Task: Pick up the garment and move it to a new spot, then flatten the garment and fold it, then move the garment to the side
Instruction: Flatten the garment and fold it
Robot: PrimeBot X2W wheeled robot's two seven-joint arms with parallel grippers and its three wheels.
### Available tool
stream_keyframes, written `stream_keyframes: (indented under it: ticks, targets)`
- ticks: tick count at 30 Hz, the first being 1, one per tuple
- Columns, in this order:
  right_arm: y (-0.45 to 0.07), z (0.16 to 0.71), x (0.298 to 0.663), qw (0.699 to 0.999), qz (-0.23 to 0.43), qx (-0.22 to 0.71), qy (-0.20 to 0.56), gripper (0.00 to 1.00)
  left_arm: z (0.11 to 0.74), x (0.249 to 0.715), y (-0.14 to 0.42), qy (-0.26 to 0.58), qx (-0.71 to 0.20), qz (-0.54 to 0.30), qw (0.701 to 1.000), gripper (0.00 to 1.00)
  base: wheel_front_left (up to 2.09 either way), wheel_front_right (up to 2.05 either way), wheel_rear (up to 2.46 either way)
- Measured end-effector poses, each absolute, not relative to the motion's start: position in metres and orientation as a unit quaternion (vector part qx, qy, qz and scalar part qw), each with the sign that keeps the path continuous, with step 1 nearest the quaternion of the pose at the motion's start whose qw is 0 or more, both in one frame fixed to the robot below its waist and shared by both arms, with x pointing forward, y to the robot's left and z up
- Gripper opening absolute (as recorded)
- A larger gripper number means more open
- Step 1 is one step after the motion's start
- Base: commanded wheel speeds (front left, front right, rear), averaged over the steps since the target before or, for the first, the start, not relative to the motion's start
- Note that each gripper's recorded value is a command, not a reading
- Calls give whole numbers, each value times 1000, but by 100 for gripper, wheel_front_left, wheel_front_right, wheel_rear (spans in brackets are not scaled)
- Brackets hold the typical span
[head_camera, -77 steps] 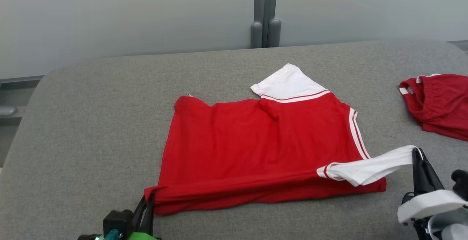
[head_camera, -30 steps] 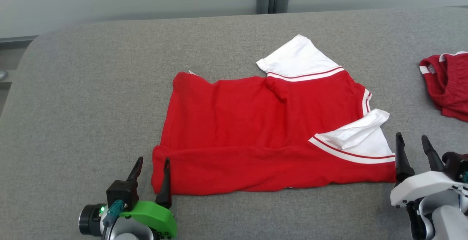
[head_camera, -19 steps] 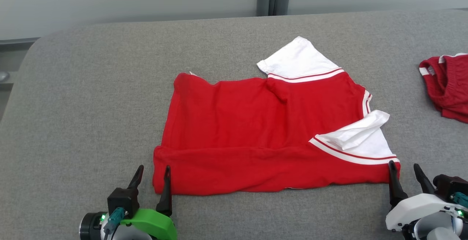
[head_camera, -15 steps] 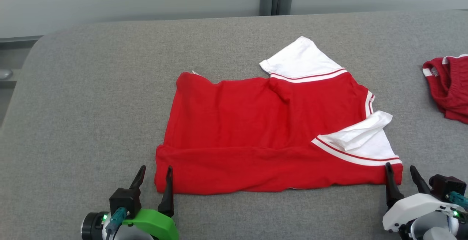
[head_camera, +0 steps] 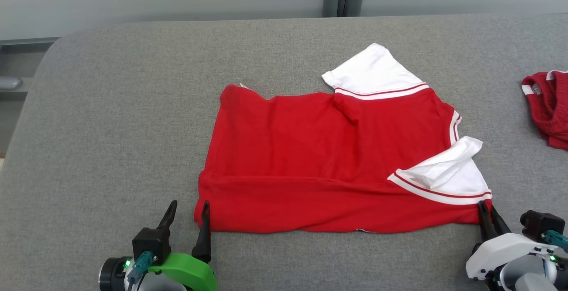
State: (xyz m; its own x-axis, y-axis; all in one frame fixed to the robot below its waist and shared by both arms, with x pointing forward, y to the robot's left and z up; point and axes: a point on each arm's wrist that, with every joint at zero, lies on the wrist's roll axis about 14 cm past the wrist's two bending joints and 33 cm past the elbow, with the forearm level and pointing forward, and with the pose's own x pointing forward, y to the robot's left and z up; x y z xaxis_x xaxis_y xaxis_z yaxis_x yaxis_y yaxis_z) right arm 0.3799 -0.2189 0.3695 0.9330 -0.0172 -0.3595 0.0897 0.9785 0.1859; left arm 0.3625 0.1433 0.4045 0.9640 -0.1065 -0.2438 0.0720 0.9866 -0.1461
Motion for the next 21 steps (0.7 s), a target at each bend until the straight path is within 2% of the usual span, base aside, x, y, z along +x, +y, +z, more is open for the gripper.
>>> stream_keyframes:
  ticks: [8, 21]
  targets:
    - [-237, 382, 382, 982, -42, 91, 162, 0, 394, 358, 136, 146, -93, -53, 983, 100, 0, 0, 0]
    - [-236, 386, 390, 984, -35, 89, 151, 0, 367, 357, 106, 198, -156, -92, 963, 98, 0, 0, 0]
